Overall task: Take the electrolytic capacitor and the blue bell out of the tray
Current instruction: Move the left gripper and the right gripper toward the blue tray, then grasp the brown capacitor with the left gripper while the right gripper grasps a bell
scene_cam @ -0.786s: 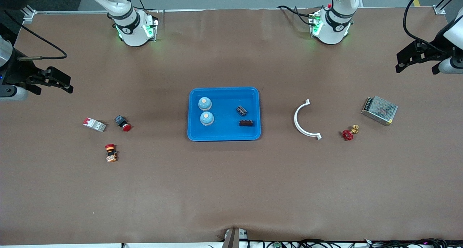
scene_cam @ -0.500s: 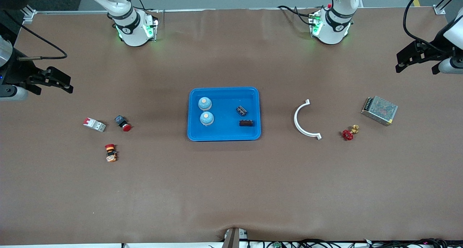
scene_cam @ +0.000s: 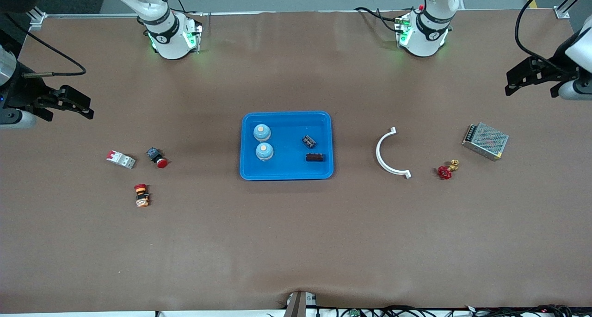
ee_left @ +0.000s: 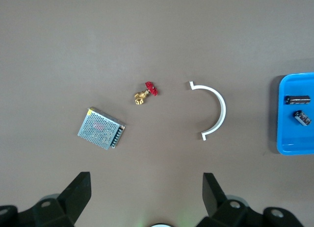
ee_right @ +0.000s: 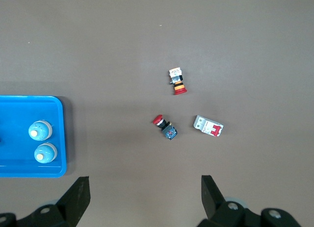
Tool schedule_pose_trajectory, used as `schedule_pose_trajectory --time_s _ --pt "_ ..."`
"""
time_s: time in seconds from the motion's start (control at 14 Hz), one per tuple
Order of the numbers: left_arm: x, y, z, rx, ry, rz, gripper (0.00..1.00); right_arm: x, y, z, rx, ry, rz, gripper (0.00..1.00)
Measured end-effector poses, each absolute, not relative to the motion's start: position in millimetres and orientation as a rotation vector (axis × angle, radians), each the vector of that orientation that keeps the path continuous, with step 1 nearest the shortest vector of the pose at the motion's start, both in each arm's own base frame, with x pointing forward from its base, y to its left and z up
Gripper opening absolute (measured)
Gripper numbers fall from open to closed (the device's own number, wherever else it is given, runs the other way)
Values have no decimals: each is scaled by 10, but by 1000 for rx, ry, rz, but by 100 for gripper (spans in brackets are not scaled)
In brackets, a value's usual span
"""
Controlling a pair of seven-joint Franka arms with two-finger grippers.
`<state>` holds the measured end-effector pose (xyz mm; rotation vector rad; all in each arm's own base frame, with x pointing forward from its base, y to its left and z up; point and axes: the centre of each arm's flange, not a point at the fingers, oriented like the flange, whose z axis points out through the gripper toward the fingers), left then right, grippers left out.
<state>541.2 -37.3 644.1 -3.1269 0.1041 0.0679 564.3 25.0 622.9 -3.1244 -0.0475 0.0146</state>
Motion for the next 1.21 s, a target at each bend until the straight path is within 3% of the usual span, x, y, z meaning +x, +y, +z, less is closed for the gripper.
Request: schedule_pose_trajectory --time_s 0.29,0.71,1.21 --pt "5547 -278 5790 -3131 48 115 100 5677 213 6063 -3126 -37 31 100" --pt "5558 -443 5247 -3127 -78 145 100 5763 295 5061 -3117 257 98 100" --pt "5424 -1826 4573 -3123 -400 125 100 5583 2156 4370 -3013 830 49 100"
